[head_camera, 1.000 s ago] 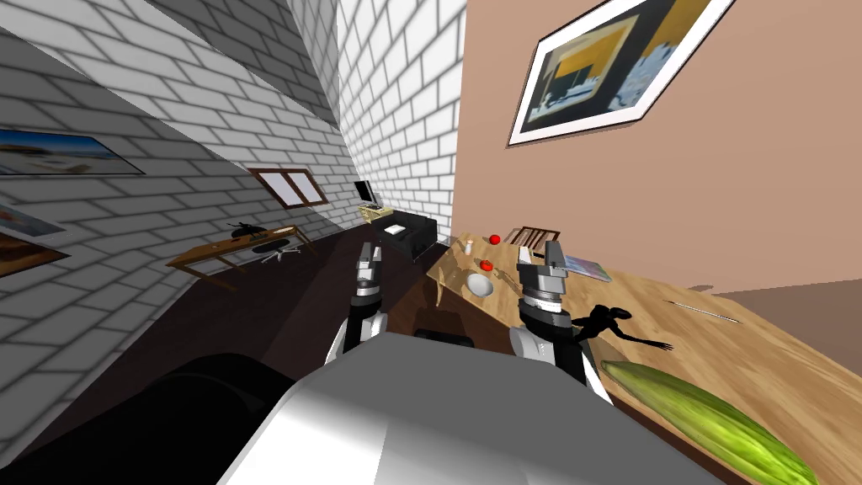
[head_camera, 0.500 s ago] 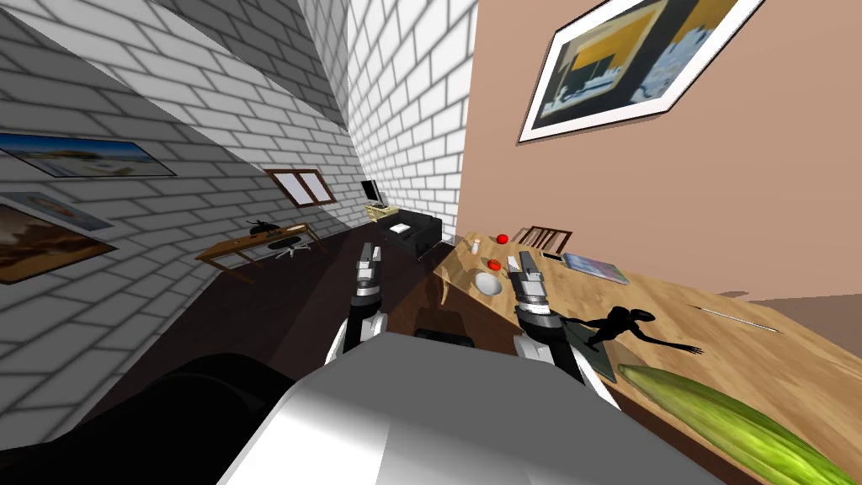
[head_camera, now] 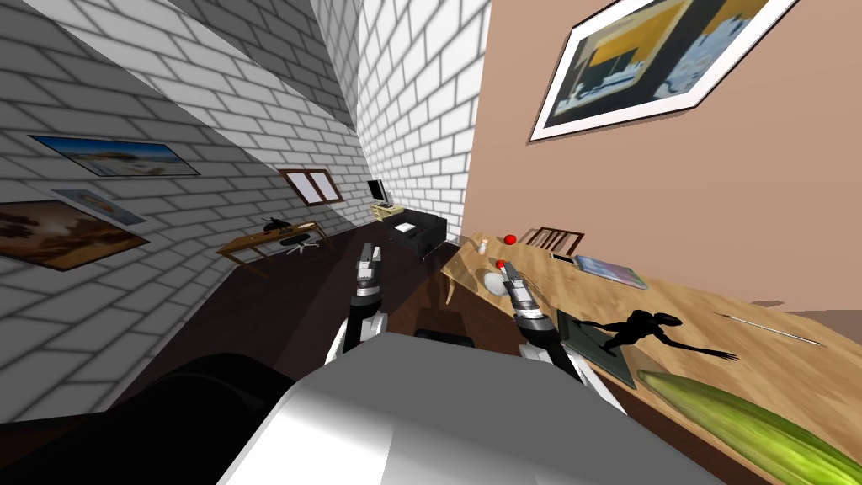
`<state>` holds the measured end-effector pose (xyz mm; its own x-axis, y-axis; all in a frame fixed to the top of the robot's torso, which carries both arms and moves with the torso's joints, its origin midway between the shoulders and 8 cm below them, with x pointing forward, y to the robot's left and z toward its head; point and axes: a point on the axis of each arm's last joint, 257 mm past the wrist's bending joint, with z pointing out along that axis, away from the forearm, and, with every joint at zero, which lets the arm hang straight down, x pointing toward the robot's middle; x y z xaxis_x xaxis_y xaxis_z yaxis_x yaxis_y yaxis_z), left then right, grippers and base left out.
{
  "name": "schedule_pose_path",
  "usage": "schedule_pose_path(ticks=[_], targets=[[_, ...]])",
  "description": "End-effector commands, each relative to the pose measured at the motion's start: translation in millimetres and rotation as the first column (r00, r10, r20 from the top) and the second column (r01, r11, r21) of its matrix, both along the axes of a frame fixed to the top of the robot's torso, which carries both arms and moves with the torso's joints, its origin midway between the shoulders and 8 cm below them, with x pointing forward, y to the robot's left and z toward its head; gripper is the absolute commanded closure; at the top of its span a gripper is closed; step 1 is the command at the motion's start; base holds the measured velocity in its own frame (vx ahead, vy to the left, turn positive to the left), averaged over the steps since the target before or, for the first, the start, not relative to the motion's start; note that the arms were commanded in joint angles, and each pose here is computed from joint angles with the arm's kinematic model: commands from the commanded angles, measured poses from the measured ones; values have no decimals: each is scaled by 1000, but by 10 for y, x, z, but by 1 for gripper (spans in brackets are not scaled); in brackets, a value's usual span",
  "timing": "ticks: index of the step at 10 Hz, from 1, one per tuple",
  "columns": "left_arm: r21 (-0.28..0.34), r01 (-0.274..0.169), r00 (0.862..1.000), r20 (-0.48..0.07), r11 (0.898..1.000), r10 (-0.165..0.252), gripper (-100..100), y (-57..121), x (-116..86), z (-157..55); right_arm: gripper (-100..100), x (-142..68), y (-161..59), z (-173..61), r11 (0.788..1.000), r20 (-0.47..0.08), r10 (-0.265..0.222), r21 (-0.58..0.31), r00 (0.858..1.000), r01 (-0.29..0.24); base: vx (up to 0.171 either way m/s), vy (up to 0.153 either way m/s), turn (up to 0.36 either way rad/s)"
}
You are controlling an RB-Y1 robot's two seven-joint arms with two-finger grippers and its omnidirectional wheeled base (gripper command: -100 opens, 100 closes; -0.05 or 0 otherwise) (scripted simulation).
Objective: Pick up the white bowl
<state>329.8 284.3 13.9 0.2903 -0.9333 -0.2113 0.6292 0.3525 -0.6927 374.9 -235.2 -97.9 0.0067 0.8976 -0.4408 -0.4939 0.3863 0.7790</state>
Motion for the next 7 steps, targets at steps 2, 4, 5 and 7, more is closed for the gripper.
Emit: schedule_pose_path(ticks=[2,4,5,7], targets=[[0,0,1000,0,1000,0,0,0,0,0,-100,41,-31,-461,993,-95,6,-120,995,-18,-30,108,106],[0,0,1000,0,1000,0,0,0,0,0,-100,35,-87,-730,981,-149,8,-189,989,-36,-14,92,89],[0,0,1000,0,1000,0,0,0,0,0,-100,35,-136,-851,980,-174,0,-197,985,-35,-16,59,43],[0,0,1000,0,1000,0,0,0,0,0,-100,-18,-240,-1276,950,-254,-9,-304,967,-72,-27,99,130]])
